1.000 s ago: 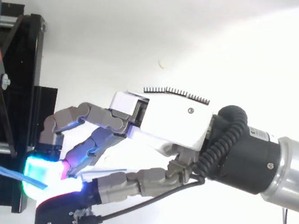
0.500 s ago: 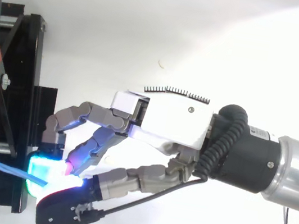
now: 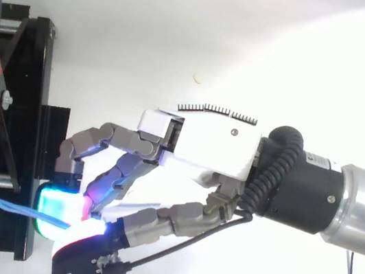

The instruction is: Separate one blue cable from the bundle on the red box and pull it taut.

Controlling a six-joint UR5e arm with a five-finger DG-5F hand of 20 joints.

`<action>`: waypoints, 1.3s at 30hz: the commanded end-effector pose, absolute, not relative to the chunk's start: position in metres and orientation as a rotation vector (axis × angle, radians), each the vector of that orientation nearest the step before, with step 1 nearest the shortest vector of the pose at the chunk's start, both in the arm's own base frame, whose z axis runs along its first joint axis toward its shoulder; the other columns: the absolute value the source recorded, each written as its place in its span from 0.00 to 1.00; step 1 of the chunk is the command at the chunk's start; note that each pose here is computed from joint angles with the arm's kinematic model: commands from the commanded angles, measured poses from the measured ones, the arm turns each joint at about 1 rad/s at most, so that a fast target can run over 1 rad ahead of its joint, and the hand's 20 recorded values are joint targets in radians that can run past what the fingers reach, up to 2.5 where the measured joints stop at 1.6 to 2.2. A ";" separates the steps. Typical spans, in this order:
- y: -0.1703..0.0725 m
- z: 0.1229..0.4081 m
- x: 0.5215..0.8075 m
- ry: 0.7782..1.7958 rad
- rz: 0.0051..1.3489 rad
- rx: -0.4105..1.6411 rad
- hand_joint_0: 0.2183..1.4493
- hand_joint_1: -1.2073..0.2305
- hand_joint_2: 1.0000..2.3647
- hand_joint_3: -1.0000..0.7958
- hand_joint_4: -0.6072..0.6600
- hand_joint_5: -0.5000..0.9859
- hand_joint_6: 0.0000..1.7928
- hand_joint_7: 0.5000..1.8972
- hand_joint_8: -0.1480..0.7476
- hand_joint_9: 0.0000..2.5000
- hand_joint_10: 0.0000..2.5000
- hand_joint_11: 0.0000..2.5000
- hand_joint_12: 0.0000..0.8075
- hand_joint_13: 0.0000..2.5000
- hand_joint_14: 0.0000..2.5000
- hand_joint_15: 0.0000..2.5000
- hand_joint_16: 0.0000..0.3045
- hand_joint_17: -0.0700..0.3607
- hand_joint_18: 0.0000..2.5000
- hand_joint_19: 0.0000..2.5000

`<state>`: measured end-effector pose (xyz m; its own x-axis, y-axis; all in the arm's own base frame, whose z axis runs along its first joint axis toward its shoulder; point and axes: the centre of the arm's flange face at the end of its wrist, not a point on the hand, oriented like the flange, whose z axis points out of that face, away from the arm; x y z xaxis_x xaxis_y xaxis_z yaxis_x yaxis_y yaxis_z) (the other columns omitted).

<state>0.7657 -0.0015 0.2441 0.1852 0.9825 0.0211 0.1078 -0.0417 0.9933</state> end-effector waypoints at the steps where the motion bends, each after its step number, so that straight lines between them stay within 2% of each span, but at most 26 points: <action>1: -0.002 0.245 0.766 1.133 1.039 1.395 0.29 0.26 0.01 0.44 0.63 0.22 0.46 0.45 0.54 0.39 0.01 0.23 0.46 0.35 0.00 0.18 0.20 0.47 0.28 0.28; 5: -0.002 0.245 0.766 1.132 1.038 1.396 0.31 0.26 0.01 0.46 0.62 0.22 0.47 0.43 0.53 0.38 0.01 0.22 0.45 0.35 0.00 0.18 0.19 0.46 0.27 0.28; 14: -0.002 0.243 0.765 1.140 1.034 1.400 0.39 0.19 0.01 0.43 0.60 0.20 0.48 0.42 0.49 0.34 0.01 0.23 0.42 0.33 0.01 0.18 0.17 0.44 0.26 0.27; 21: -0.002 0.242 0.764 1.147 1.031 1.408 0.44 0.17 0.01 0.34 0.62 0.20 0.48 0.41 0.48 0.33 0.01 0.23 0.41 0.33 0.01 0.17 0.17 0.44 0.27 0.26; 25: -0.002 0.243 0.764 1.146 1.032 1.407 0.39 0.18 0.00 0.29 0.63 0.20 0.48 0.41 0.49 0.33 0.01 0.23 0.42 0.33 0.01 0.17 0.17 0.44 0.27 0.27; 29: -0.002 0.244 0.764 1.146 1.032 1.407 0.31 0.25 0.00 0.28 0.64 0.21 0.48 0.43 0.51 0.35 0.01 0.23 0.42 0.34 0.01 0.18 0.17 0.44 0.27 0.28; 34: -0.002 0.243 0.764 1.146 1.032 1.407 0.28 0.32 0.00 0.28 0.64 0.22 0.47 0.43 0.51 0.37 0.01 0.23 0.43 0.35 0.01 0.18 0.18 0.44 0.27 0.28; 39: -0.002 0.243 0.764 1.147 1.031 1.408 0.31 0.32 0.01 0.38 0.62 0.22 0.47 0.46 0.52 0.38 0.01 0.24 0.43 0.35 0.01 0.18 0.17 0.44 0.27 0.28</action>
